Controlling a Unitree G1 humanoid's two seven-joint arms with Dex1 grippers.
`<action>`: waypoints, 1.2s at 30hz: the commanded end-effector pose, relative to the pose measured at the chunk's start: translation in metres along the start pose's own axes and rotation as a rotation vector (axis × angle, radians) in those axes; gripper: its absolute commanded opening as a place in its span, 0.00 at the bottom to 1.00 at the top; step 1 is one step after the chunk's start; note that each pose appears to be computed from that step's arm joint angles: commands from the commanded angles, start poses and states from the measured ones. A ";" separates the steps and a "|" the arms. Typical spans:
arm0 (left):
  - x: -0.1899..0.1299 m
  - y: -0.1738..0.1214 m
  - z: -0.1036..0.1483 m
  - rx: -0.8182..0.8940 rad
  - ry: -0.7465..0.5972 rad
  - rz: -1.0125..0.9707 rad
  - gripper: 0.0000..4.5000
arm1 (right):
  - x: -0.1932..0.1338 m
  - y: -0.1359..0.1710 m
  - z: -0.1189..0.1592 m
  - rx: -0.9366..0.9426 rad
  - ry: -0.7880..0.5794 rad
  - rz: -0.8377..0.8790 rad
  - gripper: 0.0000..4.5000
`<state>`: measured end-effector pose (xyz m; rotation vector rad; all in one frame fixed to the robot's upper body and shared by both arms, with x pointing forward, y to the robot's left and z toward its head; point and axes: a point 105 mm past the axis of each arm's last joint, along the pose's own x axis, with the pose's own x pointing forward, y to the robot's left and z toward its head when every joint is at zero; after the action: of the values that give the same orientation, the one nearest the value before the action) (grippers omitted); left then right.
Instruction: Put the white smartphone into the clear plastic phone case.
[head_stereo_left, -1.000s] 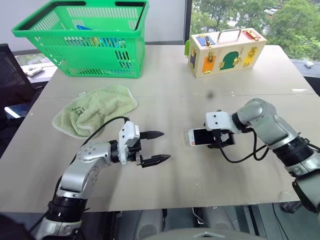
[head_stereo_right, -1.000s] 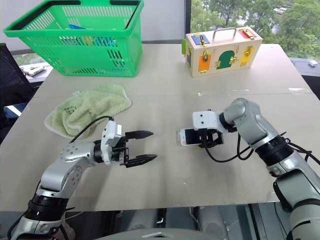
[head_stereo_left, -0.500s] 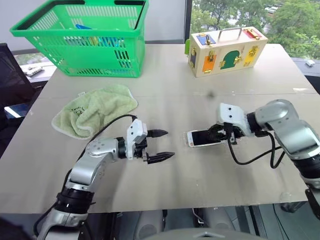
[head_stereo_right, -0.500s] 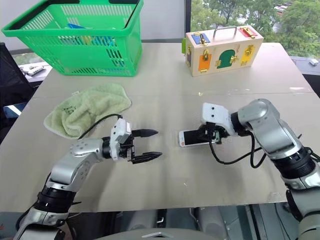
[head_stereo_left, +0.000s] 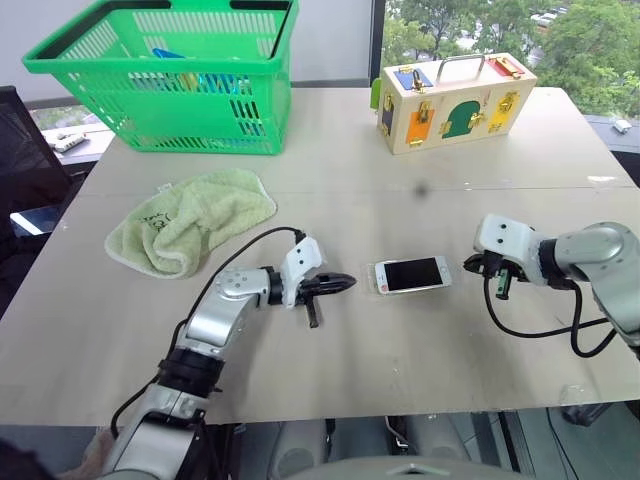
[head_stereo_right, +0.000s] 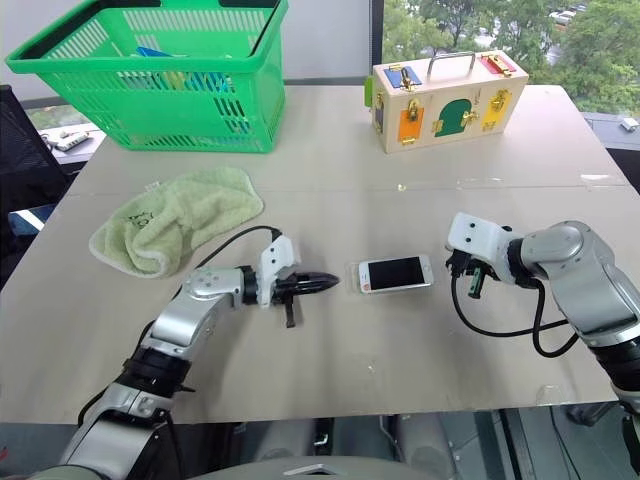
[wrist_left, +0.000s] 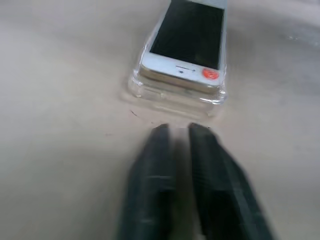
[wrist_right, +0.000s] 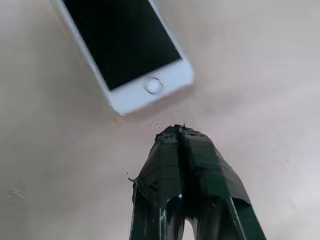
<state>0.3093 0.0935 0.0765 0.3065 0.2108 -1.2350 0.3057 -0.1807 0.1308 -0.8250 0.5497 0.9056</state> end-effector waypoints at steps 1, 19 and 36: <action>0.008 0.001 -0.006 0.027 0.031 -0.001 0.01 | 0.007 -0.001 0.004 -0.037 -0.008 -0.010 0.00; 0.013 -0.005 0.006 0.037 0.026 -0.021 0.01 | 0.047 0.047 0.052 -0.145 -0.163 0.177 0.00; -0.026 -0.014 0.029 -0.085 -0.127 -0.097 0.01 | -0.013 0.019 0.040 0.132 -0.312 -0.009 0.00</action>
<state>0.2892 0.1081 0.1049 0.1504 0.2041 -1.3071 0.2876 -0.1505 0.1459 -0.5680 0.3706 0.9614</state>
